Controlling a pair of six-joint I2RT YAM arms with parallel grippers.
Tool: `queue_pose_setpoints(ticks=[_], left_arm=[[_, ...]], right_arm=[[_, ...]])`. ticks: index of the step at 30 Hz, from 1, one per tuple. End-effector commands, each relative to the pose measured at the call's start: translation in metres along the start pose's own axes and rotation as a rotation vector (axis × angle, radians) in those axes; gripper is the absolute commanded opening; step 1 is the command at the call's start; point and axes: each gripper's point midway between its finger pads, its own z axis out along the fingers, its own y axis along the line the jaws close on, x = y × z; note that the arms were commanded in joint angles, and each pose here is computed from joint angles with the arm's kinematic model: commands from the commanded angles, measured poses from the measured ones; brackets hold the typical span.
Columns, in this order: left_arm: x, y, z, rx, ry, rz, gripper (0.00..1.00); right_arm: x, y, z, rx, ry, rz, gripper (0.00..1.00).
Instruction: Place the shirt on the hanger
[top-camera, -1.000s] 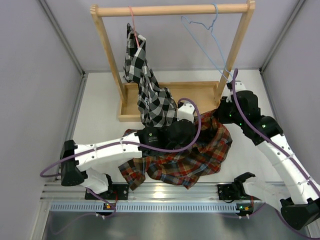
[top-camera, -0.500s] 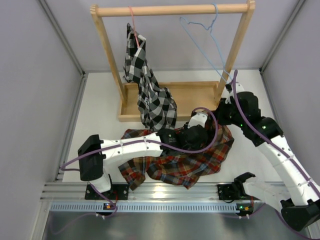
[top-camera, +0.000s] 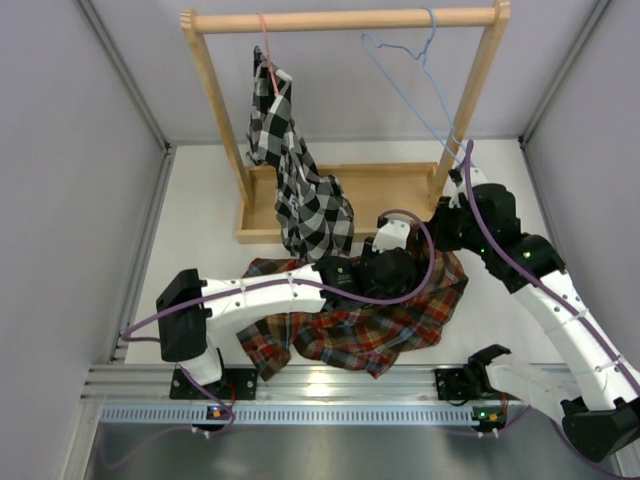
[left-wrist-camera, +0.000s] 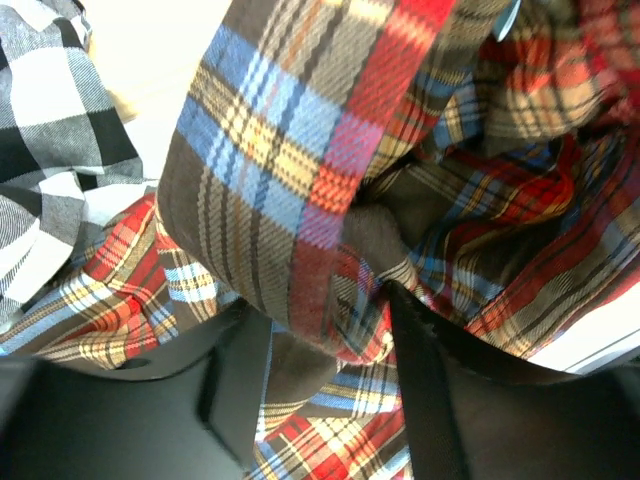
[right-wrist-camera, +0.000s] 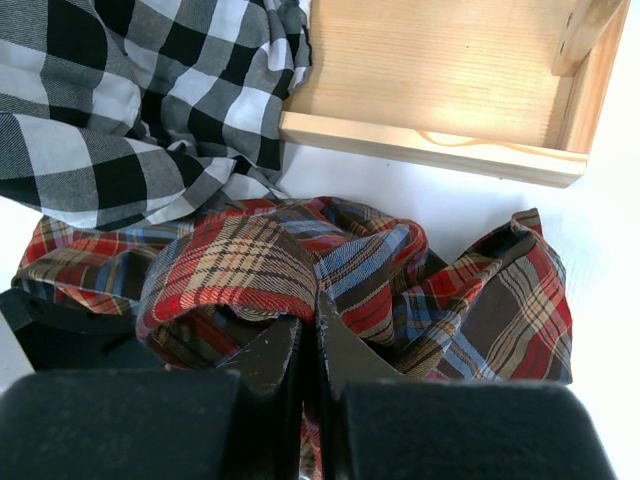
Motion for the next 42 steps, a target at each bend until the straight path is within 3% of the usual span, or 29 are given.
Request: queue_pose_setpoints(ticks=[1,3,9,14,16,20,23,29,35,42], left_arm=[[-0.037,-0.01,-0.008,0.036,-0.1,-0.047,0.52],[-0.037,-0.012,-0.008,0.046,-0.103,-0.048,0.44],[-0.036,-0.012,-0.017,0.079,-0.097,-0.068,0.0],[-0.03,-0.001,-0.045,0.13,-0.052,-0.067,0.0],[-0.034,0.0,-0.059,0.162,-0.048,-0.06,0.0],[-0.037,0.008,-0.074,0.19,-0.059,-0.076,0.0],[-0.04,0.014,-0.077,0.186,-0.068,-0.086,0.0],[-0.042,0.015,-0.068,0.185,-0.051,-0.101,0.0],[-0.039,0.015,-0.063,0.182,-0.033,-0.111,0.0],[-0.027,0.019,-0.061,0.18,-0.008,-0.11,0.0]], right_arm=[[-0.012,0.01,0.0,-0.044,-0.053,-0.01,0.0],[-0.012,0.01,0.001,-0.043,-0.05,-0.011,0.0],[-0.011,0.004,0.005,-0.01,-0.045,-0.017,0.0],[-0.012,0.0,0.01,0.01,-0.038,-0.034,0.04],[-0.011,0.004,0.011,-0.011,-0.027,-0.054,0.12],[-0.014,0.02,0.001,-0.106,-0.033,-0.087,0.4],[-0.018,0.033,-0.016,-0.179,-0.049,-0.118,0.55],[-0.03,0.046,-0.06,-0.239,-0.096,-0.18,0.76],[-0.08,0.036,-0.108,-0.122,-0.277,-0.227,0.8],[-0.145,0.012,-0.11,0.094,-0.323,-0.264,0.76]])
